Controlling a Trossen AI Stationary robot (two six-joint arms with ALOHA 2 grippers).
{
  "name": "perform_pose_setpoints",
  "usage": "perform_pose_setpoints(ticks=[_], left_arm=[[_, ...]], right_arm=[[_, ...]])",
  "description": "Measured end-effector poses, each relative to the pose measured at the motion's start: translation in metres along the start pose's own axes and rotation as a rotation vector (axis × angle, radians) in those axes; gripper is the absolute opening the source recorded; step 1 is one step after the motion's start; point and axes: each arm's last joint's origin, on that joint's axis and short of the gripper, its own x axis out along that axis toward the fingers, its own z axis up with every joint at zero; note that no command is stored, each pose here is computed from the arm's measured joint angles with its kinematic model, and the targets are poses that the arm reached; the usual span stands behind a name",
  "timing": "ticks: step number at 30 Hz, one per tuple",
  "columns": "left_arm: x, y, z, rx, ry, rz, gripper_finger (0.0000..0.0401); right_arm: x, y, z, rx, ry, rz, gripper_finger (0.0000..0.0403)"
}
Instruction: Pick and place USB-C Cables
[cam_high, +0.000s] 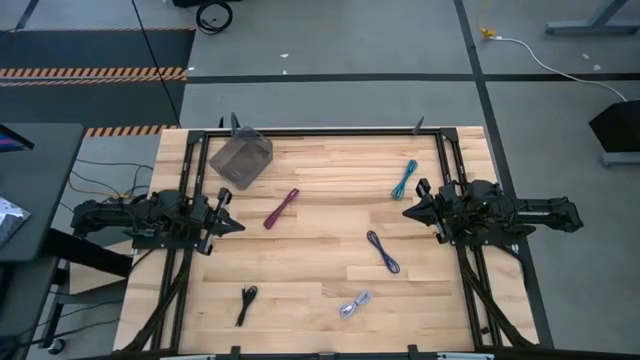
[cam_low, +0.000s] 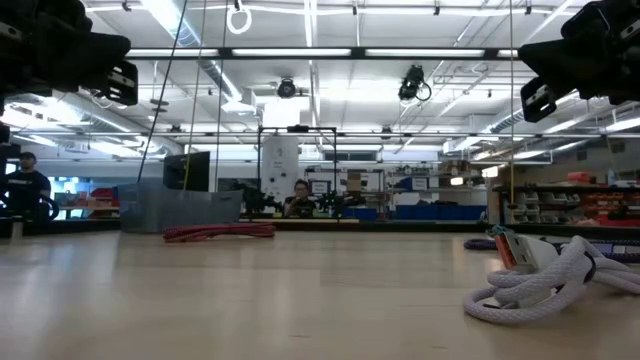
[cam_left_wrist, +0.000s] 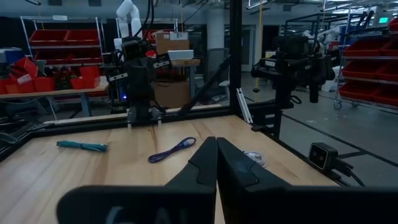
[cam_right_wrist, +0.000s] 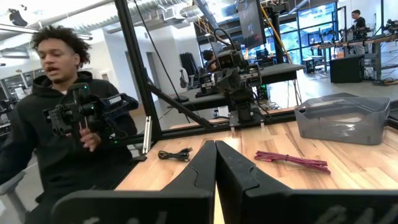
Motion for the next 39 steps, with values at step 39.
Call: perform_pose_setpoints(ticks=[39], left_arm=[[0.004,0.009,0.013,-0.251,0.119,0.28,0.0115]], right_arm=[[0.0,0.0,0.0,0.0,-0.001,0.0,0.0012]])
